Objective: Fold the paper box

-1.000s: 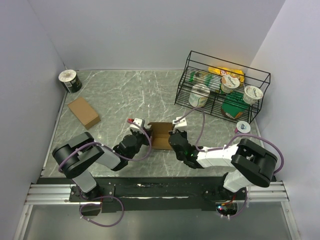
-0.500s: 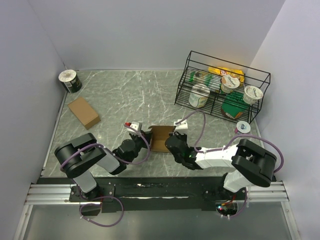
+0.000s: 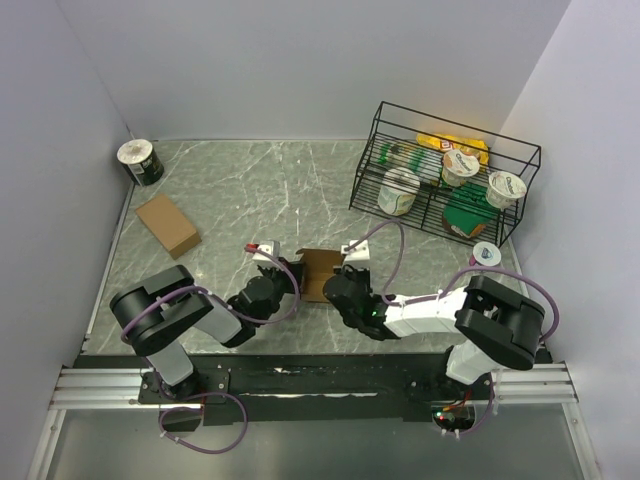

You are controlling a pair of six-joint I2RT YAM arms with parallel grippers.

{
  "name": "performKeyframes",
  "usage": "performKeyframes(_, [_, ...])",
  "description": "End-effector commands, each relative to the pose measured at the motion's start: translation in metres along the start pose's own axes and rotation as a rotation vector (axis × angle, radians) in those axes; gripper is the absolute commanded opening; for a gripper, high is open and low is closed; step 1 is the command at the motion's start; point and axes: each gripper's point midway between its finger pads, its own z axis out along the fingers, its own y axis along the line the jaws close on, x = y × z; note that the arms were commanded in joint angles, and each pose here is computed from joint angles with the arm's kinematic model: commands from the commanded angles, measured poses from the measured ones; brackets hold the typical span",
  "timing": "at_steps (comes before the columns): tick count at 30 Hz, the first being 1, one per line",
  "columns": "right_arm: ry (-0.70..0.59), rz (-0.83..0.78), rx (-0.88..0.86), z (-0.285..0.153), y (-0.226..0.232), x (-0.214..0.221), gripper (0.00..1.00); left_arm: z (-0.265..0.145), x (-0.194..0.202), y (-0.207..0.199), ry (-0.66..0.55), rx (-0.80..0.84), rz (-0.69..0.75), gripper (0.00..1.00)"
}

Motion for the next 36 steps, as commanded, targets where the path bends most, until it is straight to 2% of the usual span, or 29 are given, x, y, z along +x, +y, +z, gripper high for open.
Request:
performKeyframes(1, [-0.014,0.071,-0.125,-0.009,0.04,-0.013,0.0,-0.003,0.026,-0.034,0.131,0.095,-0.077,0.01])
performKeyframes(10, [-0.037,0.062,-0.137,-0.013,0.047,-0.018,0.0,-0.002,0.022,-0.038,0.109,0.111,-0.078,0.01])
performKeyframes(15, [-0.177,0.065,-0.112,-0.009,0.043,-0.048,0.0,0.01,0.0,-0.044,0.022,0.125,0.014,0.01])
performKeyframes(16, [-0.204,0.021,-0.107,-0.009,0.041,-0.054,0.0,0.013,-0.003,-0.045,0.014,0.128,0.027,0.01])
performKeyframes(17, [-0.257,0.069,-0.114,-0.009,0.044,-0.068,0.0,0.015,-0.005,-0.045,0.006,0.126,0.05,0.01])
performKeyframes(20, [-0.32,0.008,-0.084,-0.005,0.037,-0.077,0.0,0.022,-0.016,-0.043,-0.029,0.123,0.053,0.01])
performKeyframes(21, [-0.363,0.048,-0.089,-0.006,0.037,-0.087,0.0,0.024,-0.02,-0.041,-0.039,0.12,0.054,0.01])
performKeyframes(23, [-0.4,0.003,-0.077,-0.003,0.037,-0.087,0.0,0.027,-0.024,-0.04,-0.061,0.124,0.053,0.01])
performKeyframes(24, [-0.442,0.045,-0.076,-0.005,0.037,-0.097,0.0,0.029,-0.026,-0.041,-0.067,0.127,0.047,0.01])
performKeyframes(26, [-0.451,-0.001,-0.057,-0.002,0.036,-0.093,0.0,0.033,-0.025,-0.042,-0.061,0.132,0.041,0.01])
performKeyframes(36, [-0.413,0.001,-0.078,-0.001,0.035,-0.076,0.0,0.033,-0.001,-0.05,-0.01,0.196,-0.057,0.01])
